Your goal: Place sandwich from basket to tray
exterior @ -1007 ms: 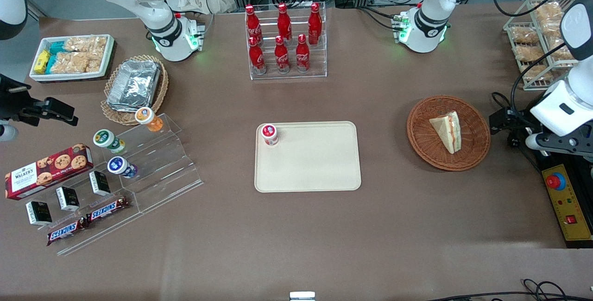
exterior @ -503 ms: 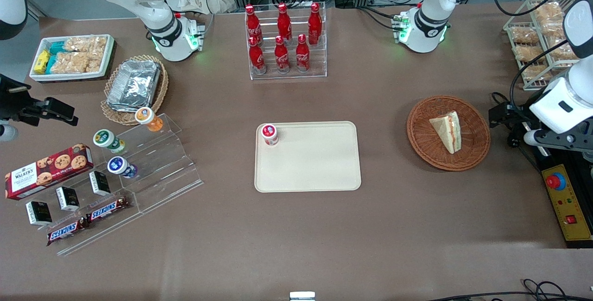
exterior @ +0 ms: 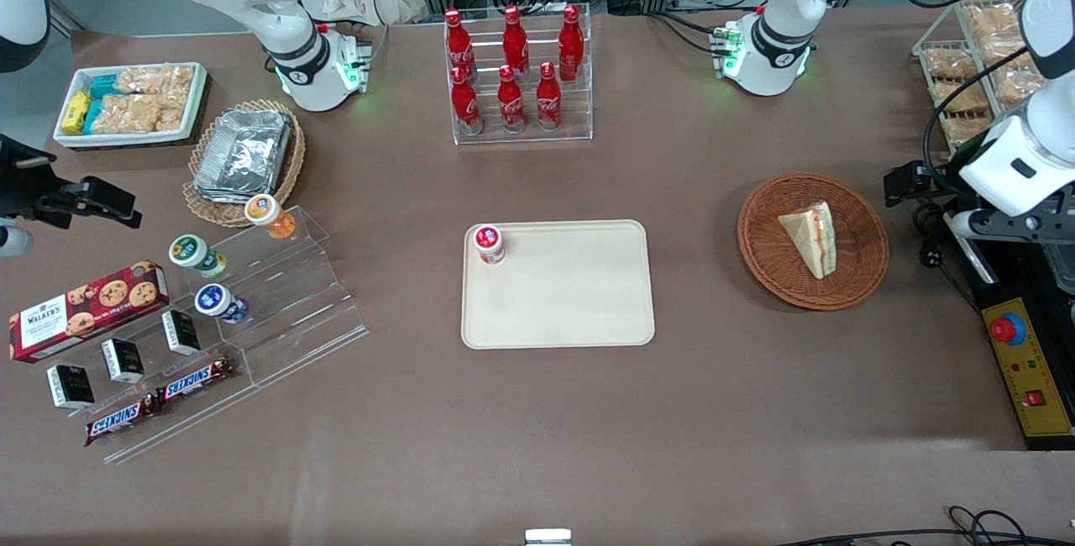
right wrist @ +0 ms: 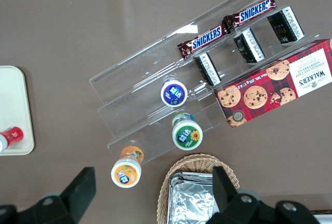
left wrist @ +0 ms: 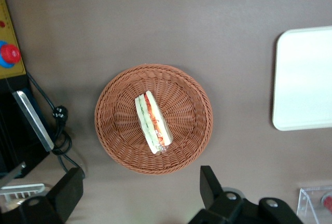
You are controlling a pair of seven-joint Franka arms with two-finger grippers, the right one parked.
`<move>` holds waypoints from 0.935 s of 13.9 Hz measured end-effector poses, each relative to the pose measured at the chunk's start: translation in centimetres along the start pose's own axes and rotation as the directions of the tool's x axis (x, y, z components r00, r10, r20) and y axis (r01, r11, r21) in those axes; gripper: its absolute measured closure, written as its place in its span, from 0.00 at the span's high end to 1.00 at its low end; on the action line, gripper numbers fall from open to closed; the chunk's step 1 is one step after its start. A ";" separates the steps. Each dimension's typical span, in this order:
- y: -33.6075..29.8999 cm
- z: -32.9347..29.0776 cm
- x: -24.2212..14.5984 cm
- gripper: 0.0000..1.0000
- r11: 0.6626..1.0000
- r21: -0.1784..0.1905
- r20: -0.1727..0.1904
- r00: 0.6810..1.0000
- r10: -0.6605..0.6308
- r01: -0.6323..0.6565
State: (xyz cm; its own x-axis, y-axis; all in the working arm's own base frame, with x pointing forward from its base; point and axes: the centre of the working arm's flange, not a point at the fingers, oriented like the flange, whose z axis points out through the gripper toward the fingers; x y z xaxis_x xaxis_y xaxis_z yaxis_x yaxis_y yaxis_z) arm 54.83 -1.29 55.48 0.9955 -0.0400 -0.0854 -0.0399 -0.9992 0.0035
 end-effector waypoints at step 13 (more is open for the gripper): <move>-1.4 18.2 -5.8 1.00 0.954 0.005 0.032 0.953 -0.301 0.301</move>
State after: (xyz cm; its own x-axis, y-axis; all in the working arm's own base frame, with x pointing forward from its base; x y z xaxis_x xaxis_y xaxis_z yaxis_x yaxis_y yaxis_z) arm 47.50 0.37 37.84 0.9581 0.2625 -0.1145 0.2610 -0.9649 -0.0278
